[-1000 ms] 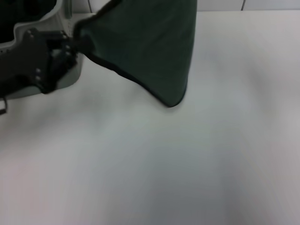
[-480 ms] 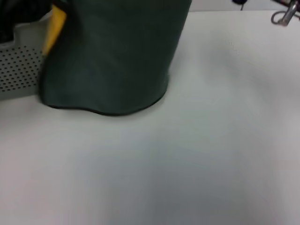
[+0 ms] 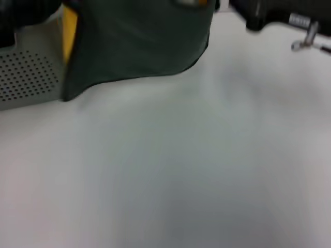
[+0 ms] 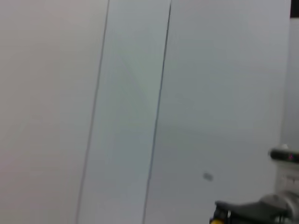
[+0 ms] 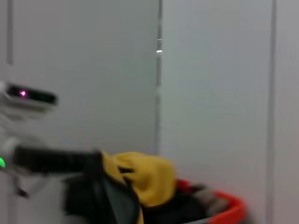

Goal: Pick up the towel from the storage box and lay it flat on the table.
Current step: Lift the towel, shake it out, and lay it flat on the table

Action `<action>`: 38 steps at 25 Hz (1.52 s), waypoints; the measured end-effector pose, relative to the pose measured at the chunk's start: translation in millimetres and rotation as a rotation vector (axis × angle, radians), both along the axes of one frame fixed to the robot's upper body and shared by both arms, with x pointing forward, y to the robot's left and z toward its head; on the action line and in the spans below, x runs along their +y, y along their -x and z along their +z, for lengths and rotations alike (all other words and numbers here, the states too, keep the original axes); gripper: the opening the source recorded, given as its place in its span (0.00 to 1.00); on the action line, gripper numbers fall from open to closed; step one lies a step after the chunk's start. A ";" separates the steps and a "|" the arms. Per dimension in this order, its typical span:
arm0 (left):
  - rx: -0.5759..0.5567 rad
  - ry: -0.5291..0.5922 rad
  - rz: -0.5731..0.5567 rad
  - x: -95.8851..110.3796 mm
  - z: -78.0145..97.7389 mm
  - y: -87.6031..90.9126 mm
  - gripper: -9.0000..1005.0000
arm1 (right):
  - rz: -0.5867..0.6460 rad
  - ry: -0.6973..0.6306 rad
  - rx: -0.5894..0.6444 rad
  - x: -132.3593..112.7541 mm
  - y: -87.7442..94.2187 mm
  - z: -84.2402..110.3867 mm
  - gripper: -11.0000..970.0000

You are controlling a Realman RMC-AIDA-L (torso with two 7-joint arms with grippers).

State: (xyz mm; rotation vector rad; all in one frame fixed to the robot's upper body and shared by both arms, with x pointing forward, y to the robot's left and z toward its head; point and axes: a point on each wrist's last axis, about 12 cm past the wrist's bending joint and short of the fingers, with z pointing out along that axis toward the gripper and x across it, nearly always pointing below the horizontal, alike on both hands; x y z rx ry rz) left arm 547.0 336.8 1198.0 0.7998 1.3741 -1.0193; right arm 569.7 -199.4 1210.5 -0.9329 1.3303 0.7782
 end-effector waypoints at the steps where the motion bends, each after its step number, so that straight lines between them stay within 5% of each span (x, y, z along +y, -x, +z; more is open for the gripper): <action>1: 0.016 -0.008 -0.007 -1.0 -4.8 3.1 0.03 | 0.023 -0.006 0.025 -0.4 6.1 -1.8 0.01; 6: 0.041 -0.011 -0.042 -3.0 -13.2 16.1 0.04 | 0.024 -0.043 0.031 -14.7 17.2 10.0 0.01; 14: 0.014 -0.083 -0.024 -23.6 10.4 -28.2 0.05 | -0.122 0.012 -0.071 -28.7 -27.4 34.6 0.01; 17: 0.016 -0.122 -0.037 -30.5 19.0 -39.7 0.05 | -0.110 0.019 -0.074 -26.7 -30.6 35.6 0.01; 22: 0.047 -0.135 -0.115 -22.9 24.9 -28.8 0.05 | -0.052 0.043 -0.027 -28.6 -1.1 20.1 0.01; 27: 0.081 -0.161 -0.187 1.8 13.4 6.7 0.06 | 0.041 0.062 0.041 -29.2 45.5 3.2 0.01; 33: 0.110 -0.232 -0.261 21.0 5.3 43.4 0.07 | 0.116 0.048 0.038 -29.3 80.4 20.2 0.01; 35: 0.125 -0.243 -0.324 19.2 6.9 48.2 0.07 | 0.105 0.037 0.047 -31.1 83.2 23.0 0.01; 38: 0.197 -0.244 -0.382 8.5 -0.5 39.6 0.07 | 0.054 0.055 0.178 -27.9 69.2 -5.2 0.01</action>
